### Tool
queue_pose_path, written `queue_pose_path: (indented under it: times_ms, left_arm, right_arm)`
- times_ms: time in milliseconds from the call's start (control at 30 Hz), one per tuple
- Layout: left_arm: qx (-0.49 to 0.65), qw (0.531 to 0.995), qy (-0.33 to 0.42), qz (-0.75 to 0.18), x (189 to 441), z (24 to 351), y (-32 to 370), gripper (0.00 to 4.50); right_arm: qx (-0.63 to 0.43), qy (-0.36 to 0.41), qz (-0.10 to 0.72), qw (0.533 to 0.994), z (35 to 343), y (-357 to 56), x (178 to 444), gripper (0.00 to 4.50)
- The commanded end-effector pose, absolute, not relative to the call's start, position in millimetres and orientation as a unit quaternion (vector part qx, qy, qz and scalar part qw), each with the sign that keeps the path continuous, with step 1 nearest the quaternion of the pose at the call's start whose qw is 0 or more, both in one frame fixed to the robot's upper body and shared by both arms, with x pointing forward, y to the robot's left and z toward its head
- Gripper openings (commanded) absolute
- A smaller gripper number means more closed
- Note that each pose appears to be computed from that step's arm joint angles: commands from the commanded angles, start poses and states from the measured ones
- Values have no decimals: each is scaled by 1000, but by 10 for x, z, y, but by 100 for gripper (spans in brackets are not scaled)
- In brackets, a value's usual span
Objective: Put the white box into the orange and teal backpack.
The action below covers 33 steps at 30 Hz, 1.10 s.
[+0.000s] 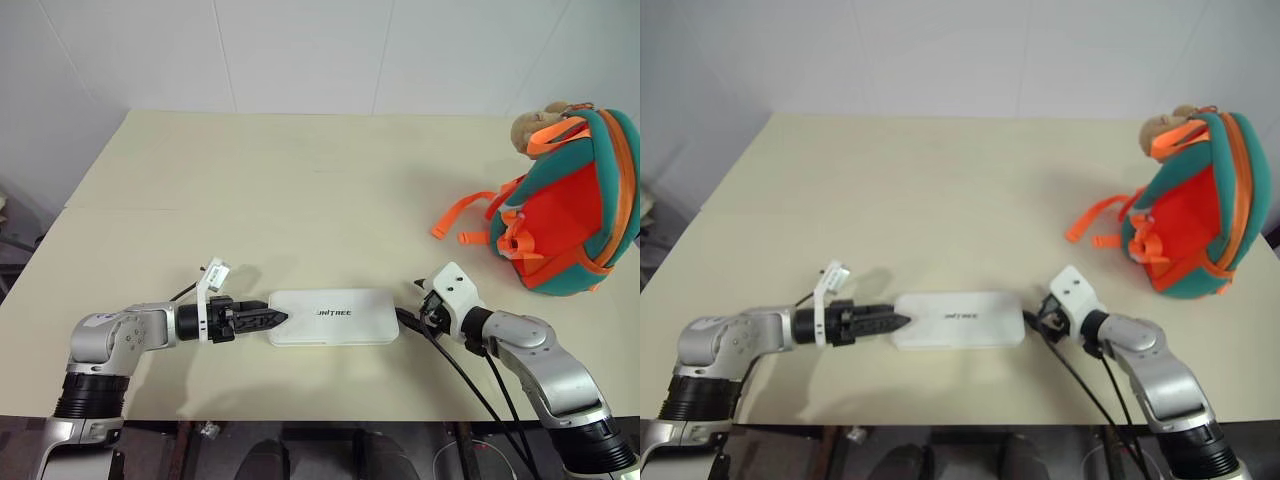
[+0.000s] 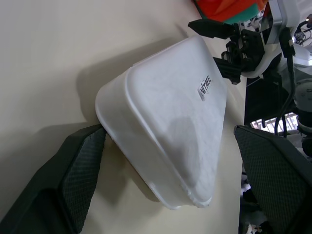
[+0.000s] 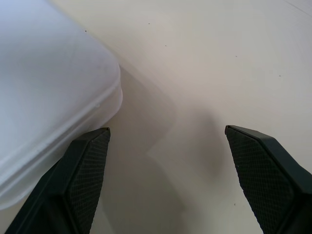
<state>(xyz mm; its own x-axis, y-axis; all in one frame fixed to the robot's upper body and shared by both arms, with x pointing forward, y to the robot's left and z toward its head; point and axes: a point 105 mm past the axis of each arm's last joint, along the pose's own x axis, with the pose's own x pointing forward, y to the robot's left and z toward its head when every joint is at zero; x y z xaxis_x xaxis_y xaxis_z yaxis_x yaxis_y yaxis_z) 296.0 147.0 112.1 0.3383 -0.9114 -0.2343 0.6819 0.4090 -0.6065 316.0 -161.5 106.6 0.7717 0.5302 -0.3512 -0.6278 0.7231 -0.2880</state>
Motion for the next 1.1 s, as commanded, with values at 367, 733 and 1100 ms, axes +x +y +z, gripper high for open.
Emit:
queue_pose_path:
  times_ms: [367, 733, 1100]
  left_arm:
    - [-248, 764, 281, -526, 2970, 1135, 1248, 446]
    - [-261, 742, 295, -542, 2971, 1087, 1091, 446]
    - [-272, 748, 267, -543, 2984, 1320, 1080, 446]
  right_arm:
    - [-200, 104, 322, 920, 1134, -1569, 3158, 450]
    - [-202, 101, 323, 919, 1144, -1565, 3155, 450]
    - [-200, 101, 324, 919, 1113, -1552, 3103, 450]
